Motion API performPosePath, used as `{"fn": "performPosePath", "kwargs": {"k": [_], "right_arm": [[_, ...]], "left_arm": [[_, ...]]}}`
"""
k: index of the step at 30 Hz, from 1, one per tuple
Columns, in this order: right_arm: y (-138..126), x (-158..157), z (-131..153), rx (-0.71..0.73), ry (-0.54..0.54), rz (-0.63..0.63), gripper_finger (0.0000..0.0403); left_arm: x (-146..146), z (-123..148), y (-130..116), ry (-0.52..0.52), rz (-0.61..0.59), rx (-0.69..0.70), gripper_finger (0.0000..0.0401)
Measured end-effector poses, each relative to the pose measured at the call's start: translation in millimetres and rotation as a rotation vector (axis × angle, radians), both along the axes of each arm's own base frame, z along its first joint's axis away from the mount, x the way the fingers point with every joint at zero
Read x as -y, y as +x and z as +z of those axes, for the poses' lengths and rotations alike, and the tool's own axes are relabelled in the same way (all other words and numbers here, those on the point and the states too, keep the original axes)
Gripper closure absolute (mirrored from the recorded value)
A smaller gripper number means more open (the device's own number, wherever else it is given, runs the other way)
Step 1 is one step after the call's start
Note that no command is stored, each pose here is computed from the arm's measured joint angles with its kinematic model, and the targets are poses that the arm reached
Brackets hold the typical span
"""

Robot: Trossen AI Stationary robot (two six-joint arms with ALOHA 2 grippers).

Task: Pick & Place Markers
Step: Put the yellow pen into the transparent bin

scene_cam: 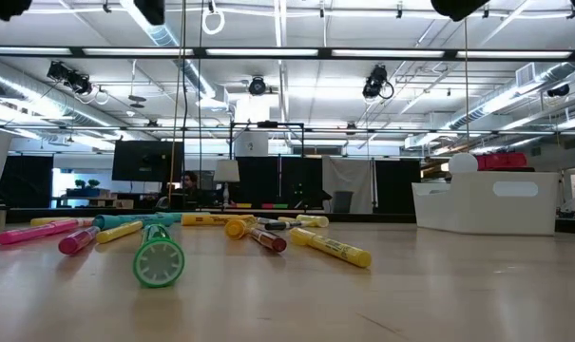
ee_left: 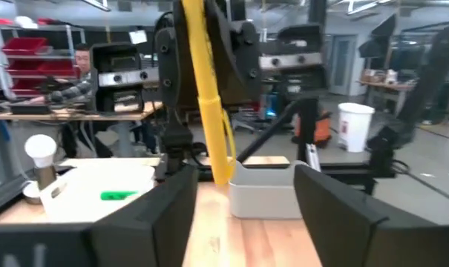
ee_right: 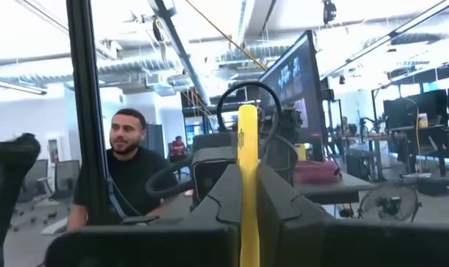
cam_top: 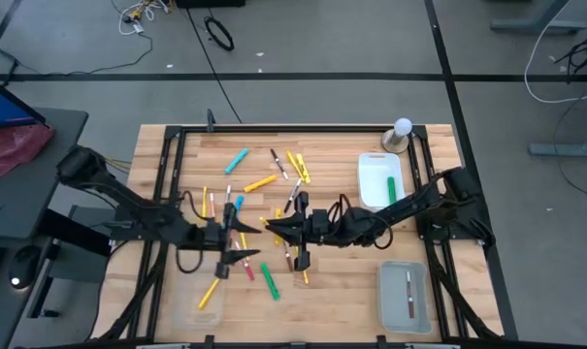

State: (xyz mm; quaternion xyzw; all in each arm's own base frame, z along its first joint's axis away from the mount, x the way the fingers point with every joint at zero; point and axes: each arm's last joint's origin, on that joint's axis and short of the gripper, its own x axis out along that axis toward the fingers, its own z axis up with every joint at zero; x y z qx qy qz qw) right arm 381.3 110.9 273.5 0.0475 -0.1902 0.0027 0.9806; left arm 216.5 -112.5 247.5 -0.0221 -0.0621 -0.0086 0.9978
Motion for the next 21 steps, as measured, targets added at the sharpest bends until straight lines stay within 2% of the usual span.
{"fn": "performPosePath", "kwargs": {"k": [4, 8, 12, 18, 21], "right_arm": [[0.3, -0.2, -0.8, -0.006, -0.023, -0.008, 0.0392], [-0.2, -1.7, -0.7, -0.006, -0.041, -0.012, 0.0392], [-1.2, -5.8, -1.2, -0.011, -0.049, -0.002, 0.0392], [-1.6, -13.0, -4.4, -0.047, -0.061, 0.030, 0.0356], [-3.1, -20.2, -7.5, -0.081, -0.058, 0.045, 0.0326]], "left_arm": [[4.2, 3.1, 25.4, 0.035, 0.032, -0.011, 0.0146], [8.9, 7.7, 41.6, 0.055, 0.051, 0.012, 0.0166], [11.7, 12.6, 44.0, 0.049, 0.088, 0.025, 0.0221], [17.7, 11.5, 40.8, 0.047, 0.075, 0.012, 0.0349], [27.7, 9.3, 35.2, 0.059, 0.083, -0.018, 0.0354]]}}
